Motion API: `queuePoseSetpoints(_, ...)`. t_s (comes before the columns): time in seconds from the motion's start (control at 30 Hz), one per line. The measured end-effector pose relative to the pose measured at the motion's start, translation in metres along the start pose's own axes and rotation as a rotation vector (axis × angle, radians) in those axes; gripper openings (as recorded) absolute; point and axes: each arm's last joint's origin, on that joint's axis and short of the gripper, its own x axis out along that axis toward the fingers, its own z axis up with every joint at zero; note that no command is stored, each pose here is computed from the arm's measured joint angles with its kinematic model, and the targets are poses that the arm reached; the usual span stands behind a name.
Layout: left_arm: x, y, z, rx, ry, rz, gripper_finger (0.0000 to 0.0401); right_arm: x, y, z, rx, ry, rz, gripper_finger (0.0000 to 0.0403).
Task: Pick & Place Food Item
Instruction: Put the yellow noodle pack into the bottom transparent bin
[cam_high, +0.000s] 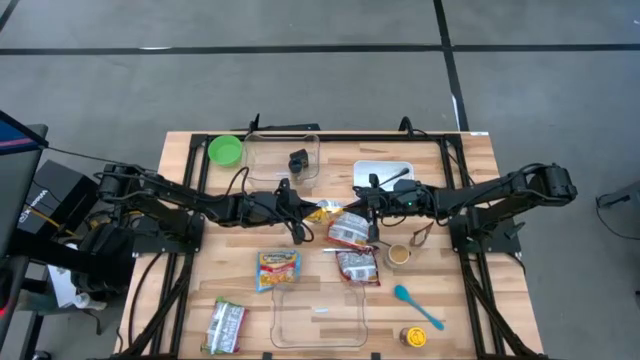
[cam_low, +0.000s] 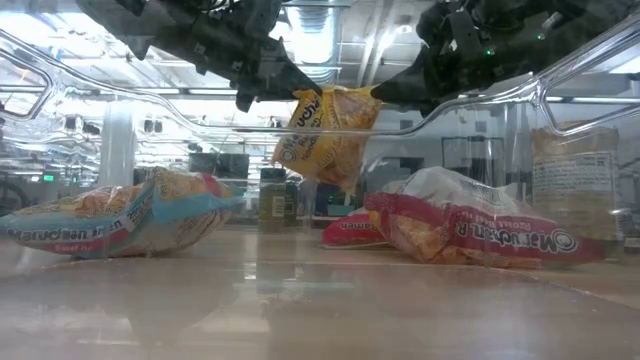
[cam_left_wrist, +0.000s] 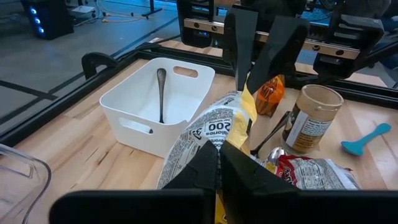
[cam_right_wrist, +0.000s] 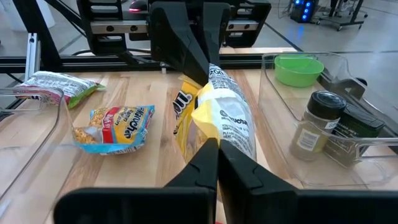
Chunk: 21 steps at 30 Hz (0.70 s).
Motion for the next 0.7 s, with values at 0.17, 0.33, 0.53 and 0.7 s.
queuePoseSetpoints(0.17,-0.0003,-0.0008,-0.0006,0.007,0.005,-0.002,0.0041,0.0,0.0,-0.0002,-0.002,0.002,0.0,0.0001)
queuePoseSetpoints(0.33,-0.0003,-0.0007,-0.0008,0.009,0.006,-0.002,0.0099,0.0,0.0,-0.0003,-0.007,0.003,0.0,0.0)
queuePoseSetpoints(0.53,-0.0026,-0.0004,0.0026,0.006,-0.008,-0.004,0.0143,-0.0001,0.0,-0.0007,-0.008,0.006,0.0,0.0)
queuePoseSetpoints(0.7,-0.0062,0.0004,0.0058,0.005,-0.01,-0.004,0.0156,-0.0002,0.0,-0.0007,-0.008,0.007,0.0,0.0)
